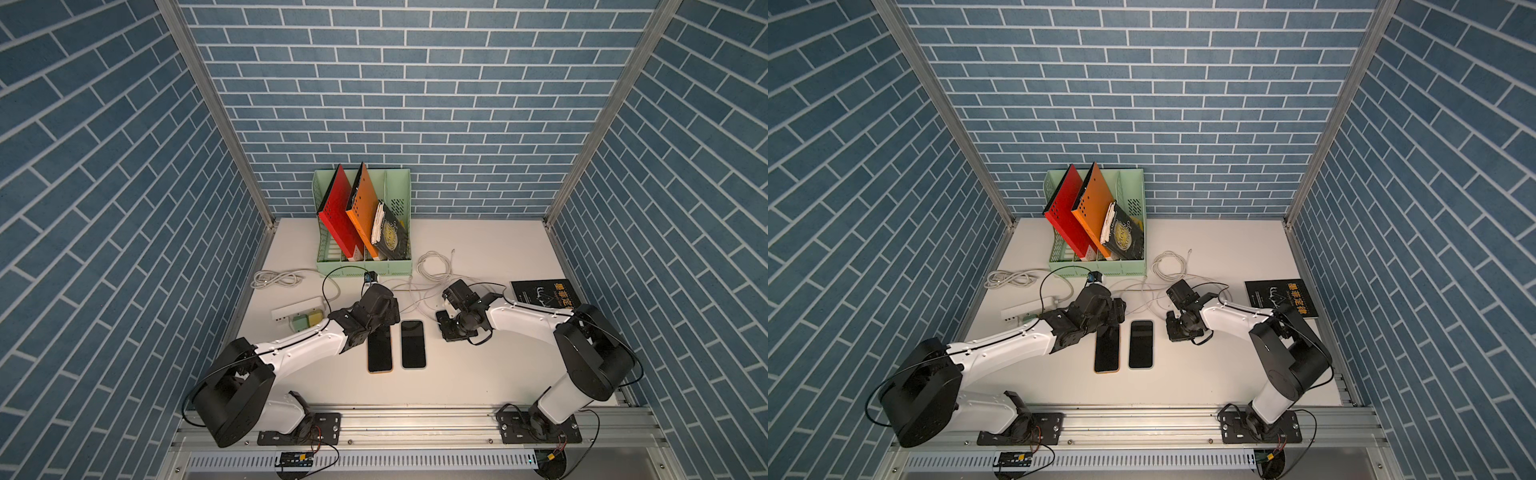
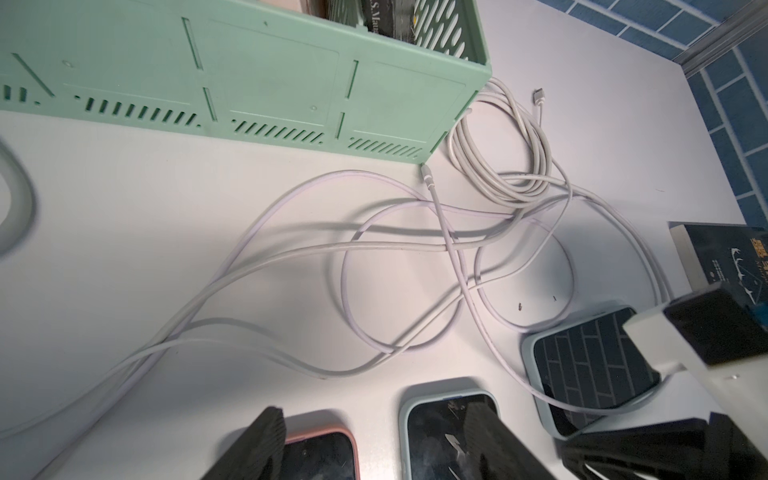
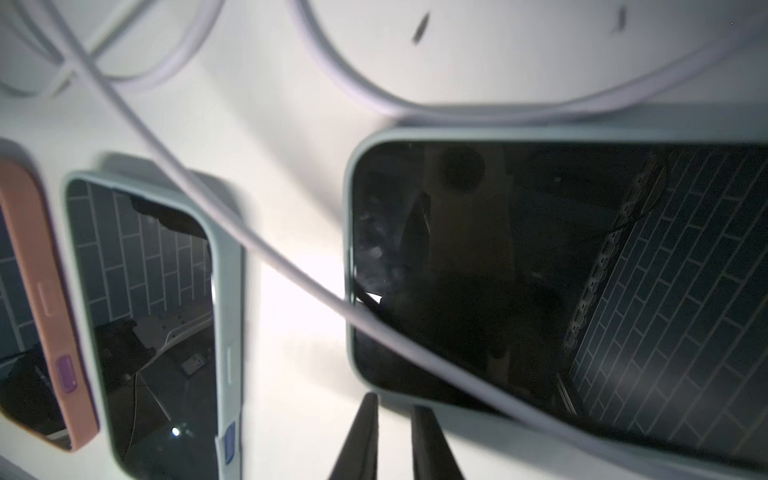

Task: Unplug the charging cable from the phone
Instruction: Adjust the phone at the center of the board.

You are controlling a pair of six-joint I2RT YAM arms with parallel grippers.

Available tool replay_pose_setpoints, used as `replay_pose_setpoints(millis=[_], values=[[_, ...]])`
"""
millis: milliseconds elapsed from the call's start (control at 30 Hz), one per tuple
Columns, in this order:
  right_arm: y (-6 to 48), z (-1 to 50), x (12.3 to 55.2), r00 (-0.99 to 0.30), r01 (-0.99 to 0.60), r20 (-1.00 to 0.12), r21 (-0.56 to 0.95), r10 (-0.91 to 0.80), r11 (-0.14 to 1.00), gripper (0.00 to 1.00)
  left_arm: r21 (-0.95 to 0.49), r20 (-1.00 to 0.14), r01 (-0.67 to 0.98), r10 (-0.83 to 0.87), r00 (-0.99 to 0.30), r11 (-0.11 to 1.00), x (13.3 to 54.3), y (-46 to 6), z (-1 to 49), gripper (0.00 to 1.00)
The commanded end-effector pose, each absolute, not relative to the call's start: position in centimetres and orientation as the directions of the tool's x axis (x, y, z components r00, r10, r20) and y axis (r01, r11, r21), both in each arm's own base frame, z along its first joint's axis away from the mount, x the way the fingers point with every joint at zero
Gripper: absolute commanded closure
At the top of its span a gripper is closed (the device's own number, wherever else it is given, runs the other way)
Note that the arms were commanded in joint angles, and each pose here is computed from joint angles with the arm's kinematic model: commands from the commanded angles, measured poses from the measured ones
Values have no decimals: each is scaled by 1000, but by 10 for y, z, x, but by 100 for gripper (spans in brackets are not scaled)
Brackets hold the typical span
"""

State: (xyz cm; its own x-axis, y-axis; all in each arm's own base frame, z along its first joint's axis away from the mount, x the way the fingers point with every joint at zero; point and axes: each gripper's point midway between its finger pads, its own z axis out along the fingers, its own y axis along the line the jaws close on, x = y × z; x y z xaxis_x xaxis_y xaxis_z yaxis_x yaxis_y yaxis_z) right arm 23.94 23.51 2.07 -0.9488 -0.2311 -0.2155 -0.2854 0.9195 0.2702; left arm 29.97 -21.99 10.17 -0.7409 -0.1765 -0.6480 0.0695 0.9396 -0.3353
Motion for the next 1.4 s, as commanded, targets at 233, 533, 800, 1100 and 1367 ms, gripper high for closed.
replay_pose_setpoints(millis=[233, 533, 800, 1100, 1367], values=[[258, 49, 280, -915, -345, -326, 319, -239, 883, 71, -312, -656, 57, -171, -735, 948, 298, -214, 101, 27], [224, 105, 296, -870, -358, -432, 218, -239, 908, 26, -313, -657, 63, -168, -735, 948, 301, -218, 99, 26], [169, 108, 371, -866, -169, -498, 192, -53, 967, 20, -327, -649, 76, -165, -742, 942, 305, -226, 97, 27], [168, 73, 424, -893, -99, -448, 287, 43, 953, 78, -327, -656, 63, -178, -734, 943, 299, -217, 100, 27], [167, 42, 416, -924, -76, -379, 288, 41, 955, 81, -321, -658, 59, -178, -732, 945, 297, -214, 100, 27]])
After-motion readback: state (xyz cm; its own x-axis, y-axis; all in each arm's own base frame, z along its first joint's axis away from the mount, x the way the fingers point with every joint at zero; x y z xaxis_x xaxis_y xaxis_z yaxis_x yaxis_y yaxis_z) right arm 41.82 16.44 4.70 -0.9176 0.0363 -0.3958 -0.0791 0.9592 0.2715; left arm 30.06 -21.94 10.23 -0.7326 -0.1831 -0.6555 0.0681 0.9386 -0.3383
